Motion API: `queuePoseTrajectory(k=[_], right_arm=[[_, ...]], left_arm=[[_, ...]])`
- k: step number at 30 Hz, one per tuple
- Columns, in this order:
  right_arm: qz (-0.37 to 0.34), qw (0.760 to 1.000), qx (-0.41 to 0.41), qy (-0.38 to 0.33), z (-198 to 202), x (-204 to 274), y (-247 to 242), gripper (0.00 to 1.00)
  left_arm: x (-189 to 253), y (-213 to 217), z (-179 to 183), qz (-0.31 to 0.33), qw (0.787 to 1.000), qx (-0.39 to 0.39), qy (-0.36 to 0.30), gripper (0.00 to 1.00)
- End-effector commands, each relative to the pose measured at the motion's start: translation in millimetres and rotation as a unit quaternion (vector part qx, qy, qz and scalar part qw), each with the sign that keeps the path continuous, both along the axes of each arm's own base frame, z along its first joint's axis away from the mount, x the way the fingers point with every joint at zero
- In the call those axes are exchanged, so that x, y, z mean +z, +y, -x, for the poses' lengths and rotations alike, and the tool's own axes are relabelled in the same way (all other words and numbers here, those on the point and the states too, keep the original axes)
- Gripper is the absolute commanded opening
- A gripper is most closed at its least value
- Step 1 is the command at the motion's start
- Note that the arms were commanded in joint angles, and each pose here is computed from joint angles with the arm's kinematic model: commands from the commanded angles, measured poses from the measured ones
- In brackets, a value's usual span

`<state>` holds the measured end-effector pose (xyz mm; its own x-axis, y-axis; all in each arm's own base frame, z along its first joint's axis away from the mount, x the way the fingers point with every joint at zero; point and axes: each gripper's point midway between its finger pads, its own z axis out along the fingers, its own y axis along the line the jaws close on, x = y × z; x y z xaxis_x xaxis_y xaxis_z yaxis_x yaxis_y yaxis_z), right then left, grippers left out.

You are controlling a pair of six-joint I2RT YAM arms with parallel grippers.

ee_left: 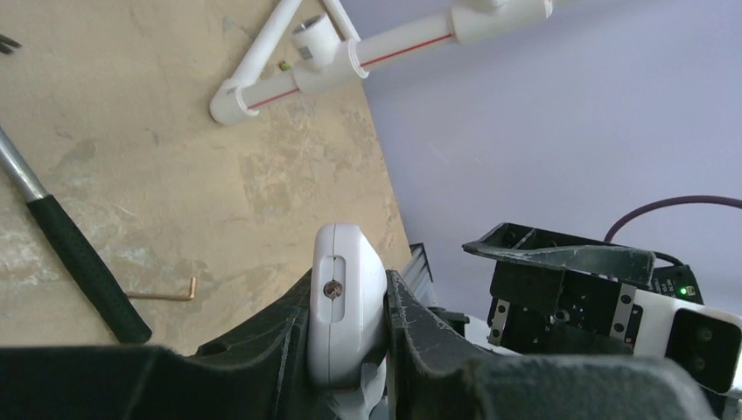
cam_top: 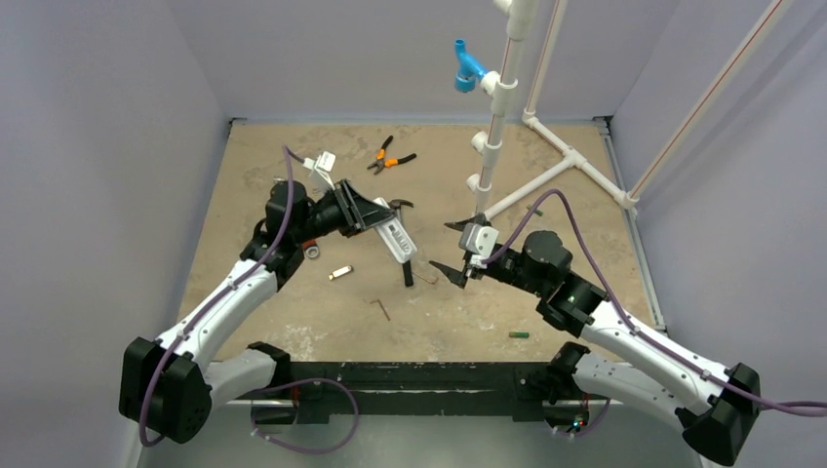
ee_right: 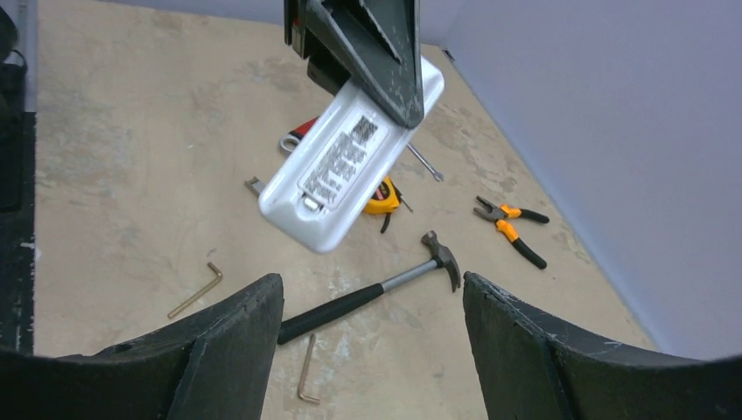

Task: Load the batteries into the remote control
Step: Remove the battery cover from the remote control.

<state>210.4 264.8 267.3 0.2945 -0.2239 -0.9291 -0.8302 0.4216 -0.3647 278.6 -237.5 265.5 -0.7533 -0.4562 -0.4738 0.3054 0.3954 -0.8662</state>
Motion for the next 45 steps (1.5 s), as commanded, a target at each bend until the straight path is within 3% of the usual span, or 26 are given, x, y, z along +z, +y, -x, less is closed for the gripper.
queuePoseTrajectory(k=[1,5,14,21,25,32,45], right_arm=[[-0.022,0.999,0.027,0.017,11,29,6,0.69],[0.034,0.998,0.048,0.026,17,13,5,0.59],[0.036,0.999,0.033,-0.013,18,13,-7,0.48],[0.049,0.995,0.077,-0.026,31,6,-3,0.48],[0.091,0.986,0.129,-0.055,41,-12,1,0.44],[0.081,0.981,0.164,-0.068,54,-15,5,0.44],[0.095,0.980,0.162,-0.066,47,-24,8,0.39]], left_arm=[[2,-21,13,0.041,0.998,-0.041,-0.001,0.00],[-4,-36,22,0.070,0.995,-0.073,0.002,0.00],[-16,-37,22,0.048,0.996,-0.075,0.009,0.00],[-16,-45,24,0.050,0.994,-0.092,0.015,0.00],[-23,-55,31,0.026,0.995,-0.095,0.018,0.00],[-29,-59,34,0.019,0.995,-0.096,0.027,0.00],[-30,-67,38,0.031,0.992,-0.115,0.042,0.00]])
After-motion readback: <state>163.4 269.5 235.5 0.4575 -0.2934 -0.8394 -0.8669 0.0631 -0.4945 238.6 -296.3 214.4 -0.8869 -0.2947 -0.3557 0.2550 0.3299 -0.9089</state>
